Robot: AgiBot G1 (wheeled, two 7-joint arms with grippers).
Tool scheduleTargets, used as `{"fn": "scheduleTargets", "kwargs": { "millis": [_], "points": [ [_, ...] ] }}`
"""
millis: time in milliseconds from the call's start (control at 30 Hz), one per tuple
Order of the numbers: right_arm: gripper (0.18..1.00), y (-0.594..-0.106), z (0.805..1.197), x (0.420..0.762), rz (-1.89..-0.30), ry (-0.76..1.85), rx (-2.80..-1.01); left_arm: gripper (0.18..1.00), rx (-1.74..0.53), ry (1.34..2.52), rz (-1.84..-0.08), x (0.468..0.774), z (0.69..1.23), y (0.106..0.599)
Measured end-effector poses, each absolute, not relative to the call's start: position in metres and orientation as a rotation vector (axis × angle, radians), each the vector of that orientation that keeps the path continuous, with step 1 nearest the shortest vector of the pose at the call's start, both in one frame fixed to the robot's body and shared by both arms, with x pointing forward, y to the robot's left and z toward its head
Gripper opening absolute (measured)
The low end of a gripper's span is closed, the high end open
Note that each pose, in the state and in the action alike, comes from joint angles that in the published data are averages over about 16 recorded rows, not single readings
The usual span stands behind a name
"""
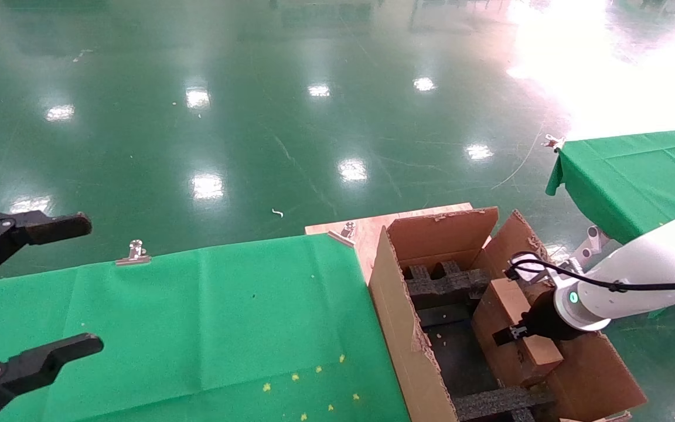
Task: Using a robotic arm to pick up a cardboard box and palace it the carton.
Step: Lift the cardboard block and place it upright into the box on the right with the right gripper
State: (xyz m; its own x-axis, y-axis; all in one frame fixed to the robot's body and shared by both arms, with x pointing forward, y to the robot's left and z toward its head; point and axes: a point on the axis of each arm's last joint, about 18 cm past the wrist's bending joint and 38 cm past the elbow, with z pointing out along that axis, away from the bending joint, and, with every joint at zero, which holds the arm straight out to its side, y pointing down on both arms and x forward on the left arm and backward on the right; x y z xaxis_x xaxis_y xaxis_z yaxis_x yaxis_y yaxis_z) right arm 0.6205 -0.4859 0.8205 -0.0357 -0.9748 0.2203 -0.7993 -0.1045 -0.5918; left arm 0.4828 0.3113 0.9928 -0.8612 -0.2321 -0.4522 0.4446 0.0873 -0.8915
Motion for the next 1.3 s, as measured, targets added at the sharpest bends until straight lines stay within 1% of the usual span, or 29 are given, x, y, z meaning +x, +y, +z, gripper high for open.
{"fn": "scheduleTargets", "kwargs": {
  "millis": [567,767,967,1167,1300],
  "points": [
    [0.313,-0.4826,0.8112,0.6285,-0.829,1.872,-2.014,1.001,0.208,1.884,-1.826,0.4829,0.9928,0.3114],
    [0.325,-0.4825,0.811,0.6283,-0.827,1.874,-2.014,1.001,0.208,1.884,-1.826,0.4829,0.9928,0.3114],
    [0.364,-0.4834,0.8122,0.6278,-0.83,1.874,-2.013,1.001,0.208,1.884,-1.826,0.4829,0.9928,0.3114],
    [0.439,-0.4848,0.8152,0.6272,-0.837,1.874,-2.011,1.001,0.208,1.884,-1.826,0.4829,0.9928,0.3114],
    [0.516,-0.4857,0.819,0.627,-0.846,1.871,-2.008,1.001,0.208,1.884,-1.826,0.4829,0.9928,0.3114]
  ]
}}
